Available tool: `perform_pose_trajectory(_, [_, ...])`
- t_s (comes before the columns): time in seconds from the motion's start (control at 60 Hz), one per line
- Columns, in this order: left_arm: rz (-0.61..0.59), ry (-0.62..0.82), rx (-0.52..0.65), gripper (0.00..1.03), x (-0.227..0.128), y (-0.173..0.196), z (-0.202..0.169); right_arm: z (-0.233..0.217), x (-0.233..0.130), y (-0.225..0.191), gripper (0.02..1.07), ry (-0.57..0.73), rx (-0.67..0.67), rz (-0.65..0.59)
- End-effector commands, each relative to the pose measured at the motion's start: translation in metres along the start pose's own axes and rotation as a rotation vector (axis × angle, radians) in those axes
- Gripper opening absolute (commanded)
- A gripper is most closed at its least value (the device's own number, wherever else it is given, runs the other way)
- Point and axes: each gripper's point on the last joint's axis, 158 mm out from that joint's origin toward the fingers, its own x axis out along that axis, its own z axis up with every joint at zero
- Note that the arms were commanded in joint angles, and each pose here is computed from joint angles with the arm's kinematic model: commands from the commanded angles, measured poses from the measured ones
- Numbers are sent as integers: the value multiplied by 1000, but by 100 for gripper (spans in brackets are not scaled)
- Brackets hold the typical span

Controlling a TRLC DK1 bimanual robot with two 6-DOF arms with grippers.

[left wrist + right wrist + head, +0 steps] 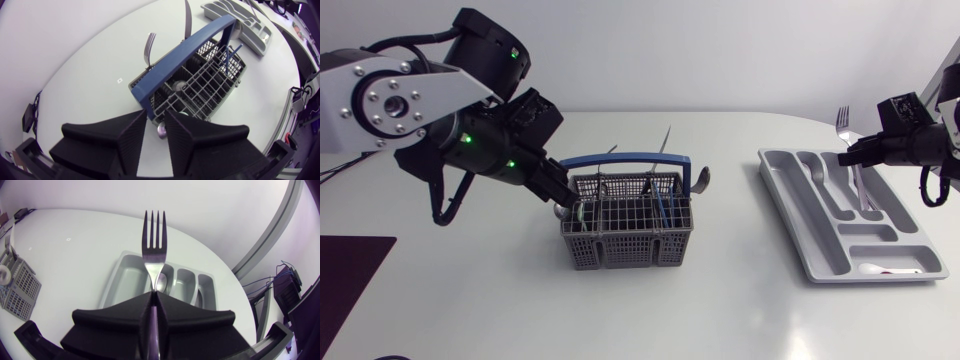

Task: Sort the cutlery from the basket into the organizer compartments.

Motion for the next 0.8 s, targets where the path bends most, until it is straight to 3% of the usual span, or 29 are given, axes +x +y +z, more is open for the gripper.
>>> perform_pose_trajectory(0.0, [3, 40, 9, 27, 5, 3, -17, 0, 15, -19, 8, 19, -4, -17])
perform_pose_trajectory(0.3, [6, 60, -20, 28, 8, 12, -28, -31, 59, -59, 8, 141, 22, -31])
perform_pose_trajectory(0.783, [-26, 86, -46, 28, 14, 11, -43, -82, 118, -78, 8, 307, 79, -53])
